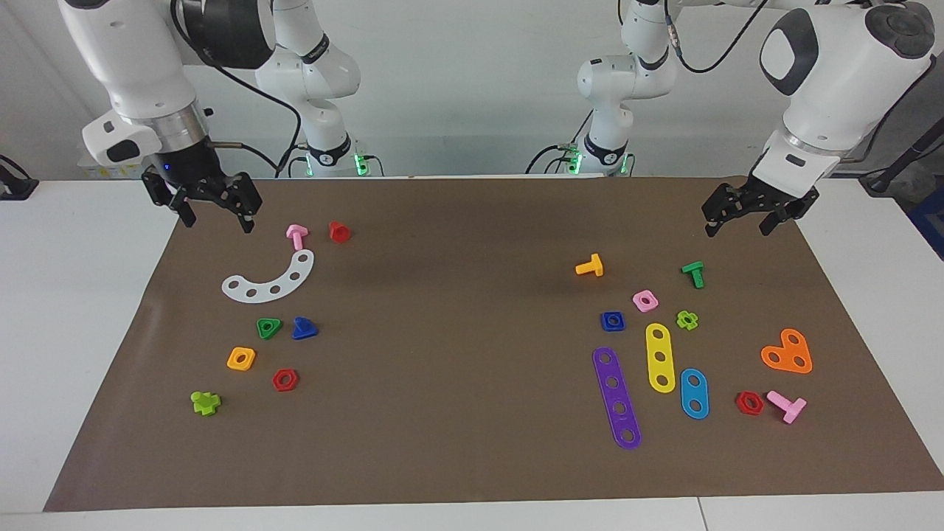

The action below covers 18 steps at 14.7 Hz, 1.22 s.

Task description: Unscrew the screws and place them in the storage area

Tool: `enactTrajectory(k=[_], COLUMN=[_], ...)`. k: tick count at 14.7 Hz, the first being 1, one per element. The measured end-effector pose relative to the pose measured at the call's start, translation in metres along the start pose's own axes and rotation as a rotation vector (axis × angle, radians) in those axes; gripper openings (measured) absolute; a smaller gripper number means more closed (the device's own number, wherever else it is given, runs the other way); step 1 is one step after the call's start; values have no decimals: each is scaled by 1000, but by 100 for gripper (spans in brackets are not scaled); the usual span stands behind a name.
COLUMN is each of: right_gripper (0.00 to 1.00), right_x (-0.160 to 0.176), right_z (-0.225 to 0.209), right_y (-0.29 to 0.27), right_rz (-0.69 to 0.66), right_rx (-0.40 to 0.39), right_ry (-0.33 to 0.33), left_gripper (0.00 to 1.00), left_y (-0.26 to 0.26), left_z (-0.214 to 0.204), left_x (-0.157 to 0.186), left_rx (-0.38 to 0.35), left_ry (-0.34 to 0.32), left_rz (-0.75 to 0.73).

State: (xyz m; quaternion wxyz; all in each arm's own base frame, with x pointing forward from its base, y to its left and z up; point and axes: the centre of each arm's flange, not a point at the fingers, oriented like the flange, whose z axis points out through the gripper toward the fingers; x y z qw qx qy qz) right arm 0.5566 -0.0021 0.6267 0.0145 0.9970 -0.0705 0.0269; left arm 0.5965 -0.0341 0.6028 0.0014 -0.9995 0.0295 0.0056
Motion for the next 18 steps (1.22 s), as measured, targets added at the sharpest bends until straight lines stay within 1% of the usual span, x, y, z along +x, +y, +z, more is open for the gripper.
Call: enactTrajectory(k=[2,3,11,15,18], right_gripper=[100,100,100,100,100], right_x=[-11,-12,-13,-17,-17], right_z=[-7,-7,0,-1,-2], right_y=[2,3,-2,4,7], right_rz=[4,8,1,10,11], right_rx=[17,23,25,18,18], right_ry=[-35,-41,-58,-90,-92], left_gripper=[100,100,100,100,100], left_y=[0,0,0,0,0], left_z=[0,0,0,0,0], left_x=[0,0,0,0,0], left_rx=[0,0,0,0,0], left_ry=[0,0,0,0,0], left_rz=[0,0,0,0,0])
